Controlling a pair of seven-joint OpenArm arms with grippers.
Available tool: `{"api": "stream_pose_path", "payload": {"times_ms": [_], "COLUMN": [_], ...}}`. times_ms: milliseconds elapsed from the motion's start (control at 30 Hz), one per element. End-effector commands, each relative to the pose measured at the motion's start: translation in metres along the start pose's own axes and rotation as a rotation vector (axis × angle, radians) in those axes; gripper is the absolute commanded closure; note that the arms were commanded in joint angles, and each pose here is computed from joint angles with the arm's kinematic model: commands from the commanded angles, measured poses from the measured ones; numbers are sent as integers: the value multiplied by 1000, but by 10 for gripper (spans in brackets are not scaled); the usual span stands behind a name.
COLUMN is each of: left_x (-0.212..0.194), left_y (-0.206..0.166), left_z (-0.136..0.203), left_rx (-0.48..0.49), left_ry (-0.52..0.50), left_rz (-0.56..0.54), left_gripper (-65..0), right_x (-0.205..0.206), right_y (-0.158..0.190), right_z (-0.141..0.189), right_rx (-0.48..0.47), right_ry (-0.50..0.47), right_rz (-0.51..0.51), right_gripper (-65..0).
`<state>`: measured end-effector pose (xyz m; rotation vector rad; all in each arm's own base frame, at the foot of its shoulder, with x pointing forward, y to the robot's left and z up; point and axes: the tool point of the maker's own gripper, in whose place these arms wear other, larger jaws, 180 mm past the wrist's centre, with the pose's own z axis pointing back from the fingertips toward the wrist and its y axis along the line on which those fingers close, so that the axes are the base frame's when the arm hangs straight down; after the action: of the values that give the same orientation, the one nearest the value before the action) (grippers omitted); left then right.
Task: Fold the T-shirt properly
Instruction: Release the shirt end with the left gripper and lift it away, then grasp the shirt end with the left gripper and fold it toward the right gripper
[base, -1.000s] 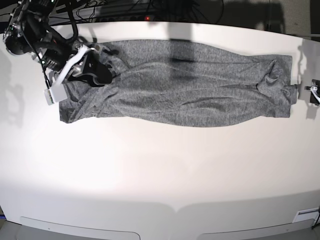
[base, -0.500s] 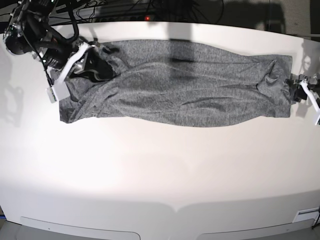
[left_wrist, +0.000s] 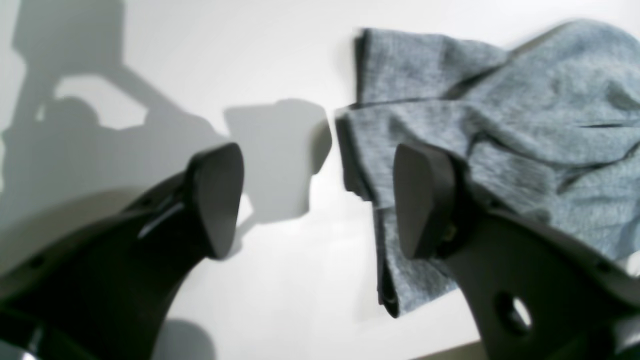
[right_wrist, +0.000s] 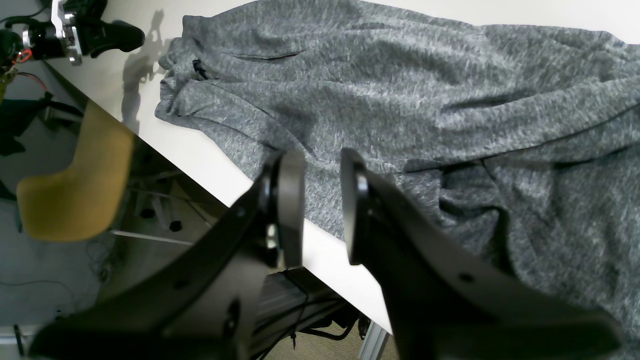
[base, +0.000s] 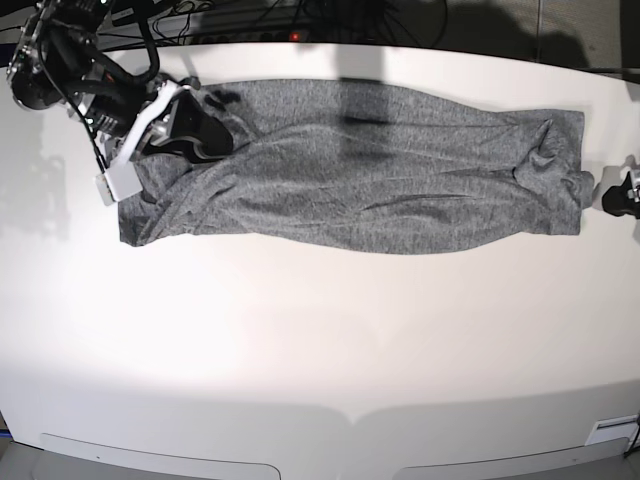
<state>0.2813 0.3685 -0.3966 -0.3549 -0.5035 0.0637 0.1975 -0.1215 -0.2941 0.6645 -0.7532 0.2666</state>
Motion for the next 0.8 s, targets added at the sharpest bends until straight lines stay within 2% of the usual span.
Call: {"api": "stream_pose_path", "payload": {"times_ms": [0, 200, 467, 600, 767], "left_x": [12, -22, -59, -59, -45], "left_y": [7, 5, -60, -67, -77], "left_z": [11, -7, -24, -28, -26], "left_rx": [12, -23, -294, -318, -383], "left_ry": [-30, 48, 214, 207, 143], "left_rz": [-2, 84, 176, 185, 215], "left_gripper": [-448, -448, -448, -448, -448], "right_x": [9, 10, 10, 10, 10], "right_y": [5, 6, 6, 6, 6], "right_z": [3, 3, 3, 3, 3], "right_rx": [17, 19, 22, 22, 22], "right_ry": [-34, -35, -37, -37, -37], "right_rz": [23, 23, 23, 23, 23], "right_gripper": [-136, -136, -136, -136, -136]}}
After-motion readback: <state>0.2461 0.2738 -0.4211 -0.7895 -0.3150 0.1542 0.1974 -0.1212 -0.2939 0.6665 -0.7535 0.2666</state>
